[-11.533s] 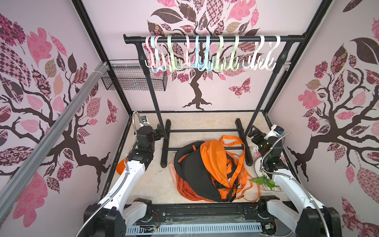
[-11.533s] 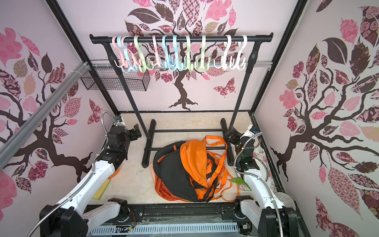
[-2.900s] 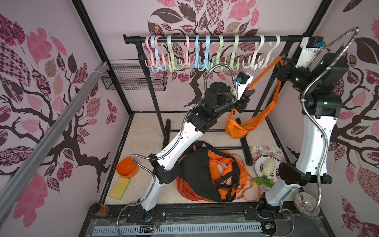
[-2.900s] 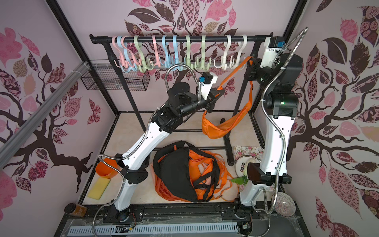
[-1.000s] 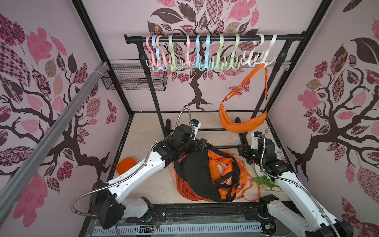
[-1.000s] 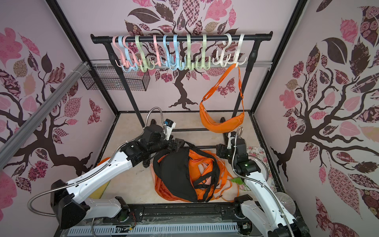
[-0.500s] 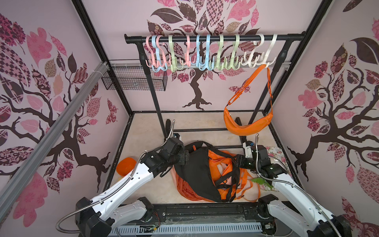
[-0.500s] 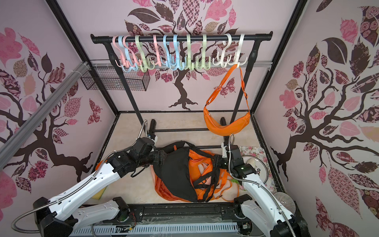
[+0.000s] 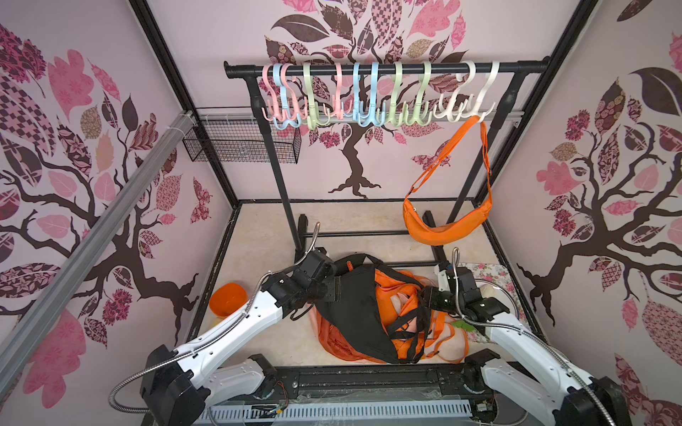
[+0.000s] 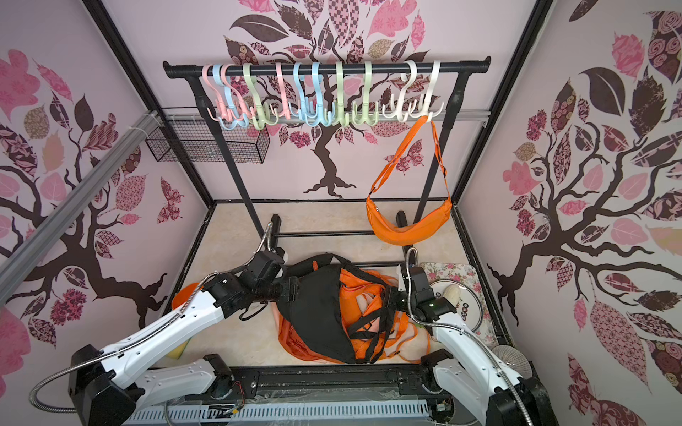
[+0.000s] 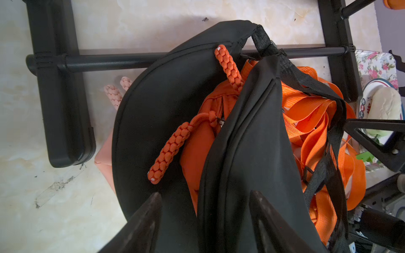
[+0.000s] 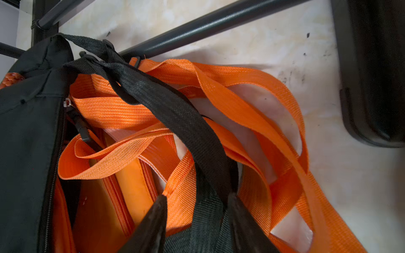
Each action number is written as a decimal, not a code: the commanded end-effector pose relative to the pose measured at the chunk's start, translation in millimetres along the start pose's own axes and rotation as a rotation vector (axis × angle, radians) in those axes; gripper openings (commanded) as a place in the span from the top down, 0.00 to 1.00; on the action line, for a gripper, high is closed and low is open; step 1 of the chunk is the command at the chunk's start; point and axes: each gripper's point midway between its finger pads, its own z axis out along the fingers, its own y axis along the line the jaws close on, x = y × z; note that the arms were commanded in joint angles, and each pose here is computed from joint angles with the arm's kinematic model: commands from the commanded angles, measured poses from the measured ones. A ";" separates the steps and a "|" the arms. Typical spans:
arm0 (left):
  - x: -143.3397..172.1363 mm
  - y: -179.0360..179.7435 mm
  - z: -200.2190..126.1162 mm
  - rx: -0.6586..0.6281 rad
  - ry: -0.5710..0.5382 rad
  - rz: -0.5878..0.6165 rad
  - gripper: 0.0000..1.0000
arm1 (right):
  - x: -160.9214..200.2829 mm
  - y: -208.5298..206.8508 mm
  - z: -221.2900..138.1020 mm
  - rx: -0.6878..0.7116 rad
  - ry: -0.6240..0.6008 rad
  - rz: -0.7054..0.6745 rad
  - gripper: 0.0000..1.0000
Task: Hang the bag on a hook
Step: Pick up the bag from the bag.
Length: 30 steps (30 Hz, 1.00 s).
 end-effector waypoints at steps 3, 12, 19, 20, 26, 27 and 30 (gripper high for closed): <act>8.8 -2.8 7.9 0.035 0.026 -0.015 0.46 | 6.1 -0.8 7.2 -0.001 0.029 -0.001 0.58; 15.5 -0.6 15.6 0.040 0.036 -0.024 0.71 | 3.4 -8.6 7.3 0.046 0.013 0.005 0.55; 12.4 -0.3 10.1 0.048 0.007 -0.027 0.86 | 1.2 -14.6 10.7 0.087 -0.001 -0.008 0.57; 12.8 0.1 10.1 0.047 0.006 -0.027 0.88 | 3.0 -14.5 13.1 0.090 0.014 -0.013 0.58; 14.1 1.8 10.5 0.047 0.000 -0.030 0.99 | 8.7 -12.4 20.7 0.111 0.044 -0.052 0.67; 14.5 2.2 10.7 0.046 0.001 -0.030 1.00 | 8.3 -13.1 20.7 0.118 0.042 -0.055 0.70; 11.6 1.6 7.7 0.048 -0.013 -0.023 1.00 | 3.6 -13.9 18.1 0.134 0.023 -0.064 0.85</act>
